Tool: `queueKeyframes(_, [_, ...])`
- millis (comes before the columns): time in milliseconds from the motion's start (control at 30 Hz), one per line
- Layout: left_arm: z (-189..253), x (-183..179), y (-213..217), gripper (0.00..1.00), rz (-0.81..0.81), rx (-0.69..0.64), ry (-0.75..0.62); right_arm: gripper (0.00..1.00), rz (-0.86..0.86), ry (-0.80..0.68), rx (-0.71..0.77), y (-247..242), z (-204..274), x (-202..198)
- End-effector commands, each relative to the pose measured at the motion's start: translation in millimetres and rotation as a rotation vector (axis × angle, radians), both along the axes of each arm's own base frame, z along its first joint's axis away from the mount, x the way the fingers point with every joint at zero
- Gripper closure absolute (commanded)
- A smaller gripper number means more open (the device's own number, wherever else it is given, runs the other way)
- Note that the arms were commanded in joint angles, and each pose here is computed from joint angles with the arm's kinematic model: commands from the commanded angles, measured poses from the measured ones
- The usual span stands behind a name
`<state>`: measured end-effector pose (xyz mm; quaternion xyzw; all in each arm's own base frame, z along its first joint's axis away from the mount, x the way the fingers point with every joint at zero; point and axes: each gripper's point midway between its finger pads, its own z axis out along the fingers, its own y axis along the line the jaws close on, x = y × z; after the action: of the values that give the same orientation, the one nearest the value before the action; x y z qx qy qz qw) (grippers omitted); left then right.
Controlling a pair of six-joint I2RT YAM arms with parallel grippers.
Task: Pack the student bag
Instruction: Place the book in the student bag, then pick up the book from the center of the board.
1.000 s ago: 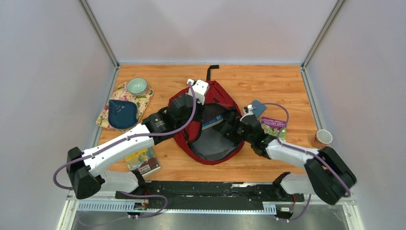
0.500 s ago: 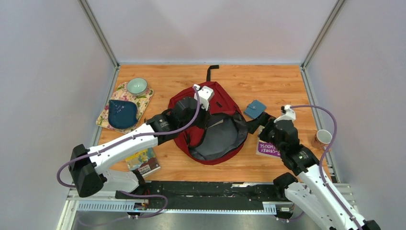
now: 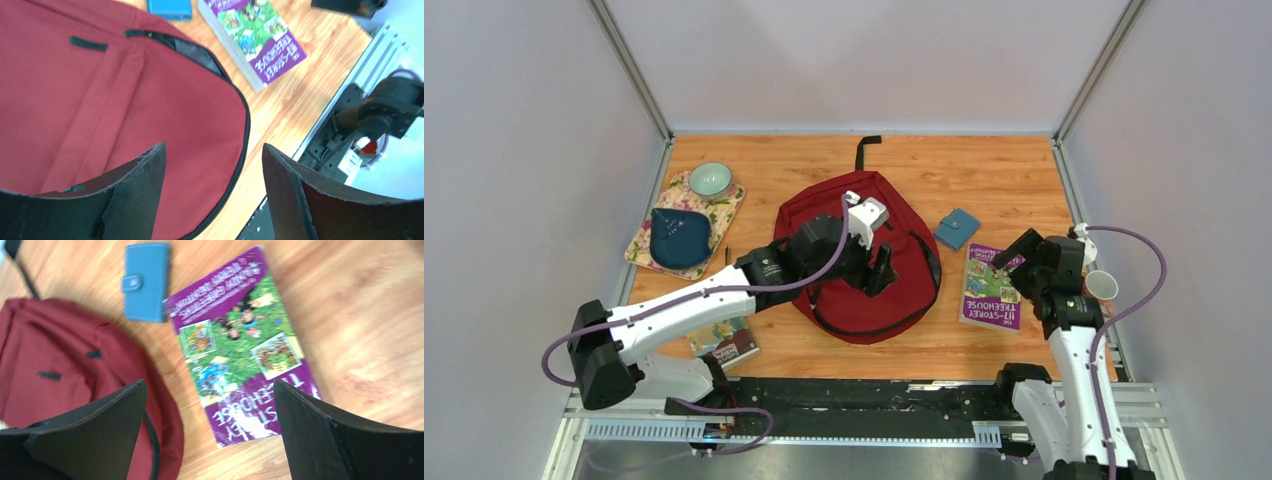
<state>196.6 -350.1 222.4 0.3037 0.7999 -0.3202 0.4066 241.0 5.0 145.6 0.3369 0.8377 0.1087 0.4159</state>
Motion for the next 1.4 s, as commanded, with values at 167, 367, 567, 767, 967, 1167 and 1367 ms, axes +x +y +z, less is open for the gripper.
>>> queueKeyframes(167, [40, 18, -55, 0.22, -0.069, -0.149, -0.046, 0.00, -0.110, 0.154, 0.154, -22, -28, 1])
queueKeyframes(367, [26, 30, -128, 0.22, -0.197, -0.166, 0.052, 0.00, -0.209, 0.216, 0.118, -39, -45, -4])
queueKeyframes(567, [-9, 41, -177, 0.22, -0.255, -0.135, 0.155, 0.00, -0.240, 0.202, 0.130, -47, -52, -2])
queueKeyframes(767, [-49, 44, -205, 0.22, -0.263, -0.132, 0.250, 0.00, -0.207, 0.184, 0.151, -45, -65, 6])
queueKeyframes(967, [-93, 46, -218, 0.23, -0.238, -0.091, 0.348, 0.00, -0.221, 0.207, 0.163, -52, -85, 4])
queueKeyframes(1167, [-131, 48, -216, 0.24, -0.178, -0.032, 0.421, 0.00, -0.190, 0.247, 0.187, -52, -100, 7])
queueKeyframes(1367, [-155, 39, -208, 0.24, -0.176, 0.003, 0.478, 0.01, -0.131, 0.270, 0.229, -42, -107, 8])
